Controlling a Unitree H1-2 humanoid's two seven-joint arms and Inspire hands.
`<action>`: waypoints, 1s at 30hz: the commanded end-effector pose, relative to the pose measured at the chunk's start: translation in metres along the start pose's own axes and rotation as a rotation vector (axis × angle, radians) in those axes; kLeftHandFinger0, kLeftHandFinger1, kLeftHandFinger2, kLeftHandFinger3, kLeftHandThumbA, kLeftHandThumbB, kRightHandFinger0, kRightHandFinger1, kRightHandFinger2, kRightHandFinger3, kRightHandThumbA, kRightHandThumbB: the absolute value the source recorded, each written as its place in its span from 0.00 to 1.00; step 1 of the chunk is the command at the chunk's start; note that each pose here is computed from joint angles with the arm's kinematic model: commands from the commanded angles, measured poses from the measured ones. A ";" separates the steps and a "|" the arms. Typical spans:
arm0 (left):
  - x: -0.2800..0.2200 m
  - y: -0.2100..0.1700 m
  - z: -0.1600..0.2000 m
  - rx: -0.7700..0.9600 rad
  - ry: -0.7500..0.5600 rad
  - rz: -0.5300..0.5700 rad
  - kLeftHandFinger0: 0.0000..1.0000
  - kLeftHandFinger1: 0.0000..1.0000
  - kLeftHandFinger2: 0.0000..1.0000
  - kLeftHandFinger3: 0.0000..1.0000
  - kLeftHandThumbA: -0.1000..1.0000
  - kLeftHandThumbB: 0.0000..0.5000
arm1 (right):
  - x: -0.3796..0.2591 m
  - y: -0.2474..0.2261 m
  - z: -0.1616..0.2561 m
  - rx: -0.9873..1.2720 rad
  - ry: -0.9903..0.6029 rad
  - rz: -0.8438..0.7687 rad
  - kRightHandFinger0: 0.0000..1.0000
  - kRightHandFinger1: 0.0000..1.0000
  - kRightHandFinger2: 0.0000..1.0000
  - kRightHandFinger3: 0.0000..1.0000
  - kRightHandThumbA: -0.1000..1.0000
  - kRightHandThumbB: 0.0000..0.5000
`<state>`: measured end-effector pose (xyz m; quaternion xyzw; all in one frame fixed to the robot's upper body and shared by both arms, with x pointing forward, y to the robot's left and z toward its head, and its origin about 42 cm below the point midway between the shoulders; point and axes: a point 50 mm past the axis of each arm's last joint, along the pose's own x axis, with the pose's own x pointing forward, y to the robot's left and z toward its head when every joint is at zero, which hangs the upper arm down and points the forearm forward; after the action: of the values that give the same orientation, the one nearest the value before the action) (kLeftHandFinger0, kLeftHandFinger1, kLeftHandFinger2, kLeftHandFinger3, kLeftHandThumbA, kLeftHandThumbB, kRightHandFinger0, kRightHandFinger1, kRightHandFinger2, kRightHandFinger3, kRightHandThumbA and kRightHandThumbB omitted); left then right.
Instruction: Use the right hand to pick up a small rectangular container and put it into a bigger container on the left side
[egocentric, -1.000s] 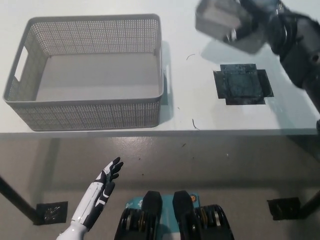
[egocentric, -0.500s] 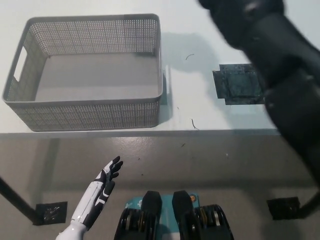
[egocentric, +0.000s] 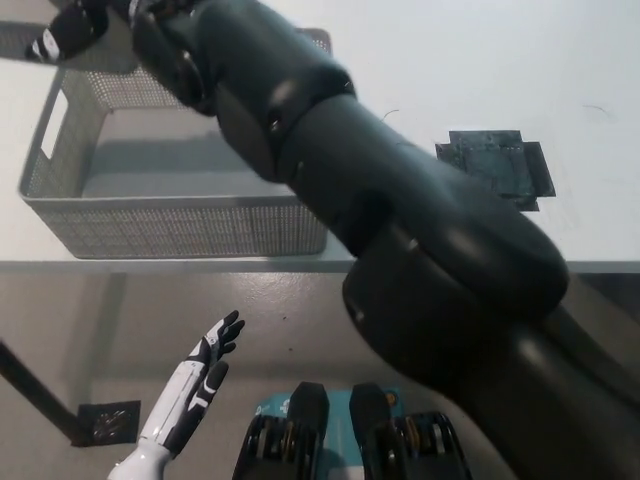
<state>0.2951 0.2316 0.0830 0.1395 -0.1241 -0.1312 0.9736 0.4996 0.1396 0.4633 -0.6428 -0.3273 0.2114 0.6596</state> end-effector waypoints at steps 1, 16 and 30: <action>0.012 0.011 0.015 0.037 -0.059 -0.023 1.00 1.00 1.00 1.00 1.00 0.71 | 0.004 -0.023 -0.003 -0.017 0.123 0.155 1.00 1.00 1.00 1.00 0.34 0.75; 0.010 0.010 0.018 0.028 -0.064 -0.031 1.00 1.00 1.00 1.00 1.00 0.70 | -0.008 -0.032 -0.059 -0.159 0.294 0.160 1.00 1.00 1.00 1.00 0.84 0.95; 0.007 0.007 0.014 0.034 -0.073 -0.025 1.00 1.00 1.00 1.00 1.00 0.68 | -0.030 -0.180 -0.080 0.213 -0.025 -0.200 1.00 1.00 1.00 1.00 1.00 0.89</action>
<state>0.2985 0.2320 0.0928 0.1464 -0.1345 -0.1435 0.9695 0.5357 0.0673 0.5329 -0.6095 -0.2291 0.2011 0.7319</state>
